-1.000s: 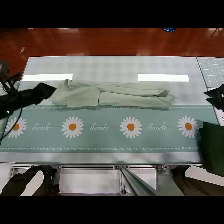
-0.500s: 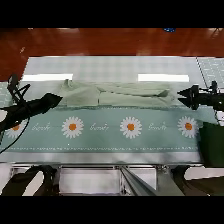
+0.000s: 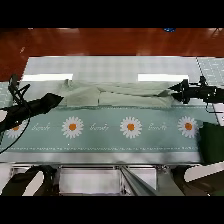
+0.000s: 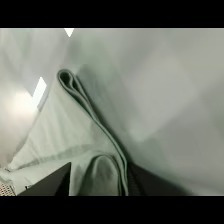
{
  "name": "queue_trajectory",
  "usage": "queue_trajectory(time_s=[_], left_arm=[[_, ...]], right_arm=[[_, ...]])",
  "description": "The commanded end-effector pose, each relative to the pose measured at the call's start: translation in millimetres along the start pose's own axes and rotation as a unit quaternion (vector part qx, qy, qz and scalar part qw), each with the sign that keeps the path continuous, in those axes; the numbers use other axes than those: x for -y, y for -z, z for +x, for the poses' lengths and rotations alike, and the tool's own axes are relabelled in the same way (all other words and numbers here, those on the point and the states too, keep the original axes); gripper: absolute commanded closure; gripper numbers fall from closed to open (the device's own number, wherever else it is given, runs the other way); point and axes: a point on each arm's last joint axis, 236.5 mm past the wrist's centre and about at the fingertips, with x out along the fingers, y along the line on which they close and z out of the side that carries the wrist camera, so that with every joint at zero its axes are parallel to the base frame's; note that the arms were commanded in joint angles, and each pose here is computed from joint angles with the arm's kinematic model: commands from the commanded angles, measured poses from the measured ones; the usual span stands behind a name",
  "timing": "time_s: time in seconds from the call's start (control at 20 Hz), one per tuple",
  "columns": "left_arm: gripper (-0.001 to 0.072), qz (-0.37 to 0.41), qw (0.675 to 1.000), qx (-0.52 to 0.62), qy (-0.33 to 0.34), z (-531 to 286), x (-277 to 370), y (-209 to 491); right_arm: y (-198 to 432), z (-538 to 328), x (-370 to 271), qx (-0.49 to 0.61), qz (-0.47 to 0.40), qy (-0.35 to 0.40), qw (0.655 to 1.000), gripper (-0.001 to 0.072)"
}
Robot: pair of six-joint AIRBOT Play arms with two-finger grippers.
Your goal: Fold the shirts.
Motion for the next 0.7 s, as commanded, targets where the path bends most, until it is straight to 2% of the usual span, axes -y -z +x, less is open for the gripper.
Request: queue_trajectory(time_s=[0.0, 0.35, 0.4, 0.5, 0.55, 0.65], left_arm=[[0.0199, -0.002, 1.000, 0.000, 0.003, 0, 1, 0], [0.0199, -0.002, 1.000, 0.001, 0.003, 0, 1, 0], [0.0199, -0.001, 1.000, 0.000, 0.003, 0, 1, 0], [0.0199, -0.001, 1.000, 0.001, 0.003, 0, 1, 0], [0.0199, -0.001, 1.000, 0.001, 0.003, 0, 1, 0], [0.0199, -0.001, 1.000, 0.001, 0.003, 0, 1, 0]], right_arm=[[-1, 10, 2, -0.005, 0.003, 0.012, 1.000, 0.0294], [32, 35, 4, -0.053, -0.033, 0.057, 0.996, 0.0308], [35, 37, 2, -0.057, -0.036, 0.058, 0.996, 0.0339], [42, 40, -1, -0.069, -0.052, 0.054, 0.995, 0.0615], [46, 39, -5, -0.078, -0.068, 0.046, 0.994, 0.0680], [51, 33, -16, -0.091, -0.088, 0.034, 0.991, 0.0680]])
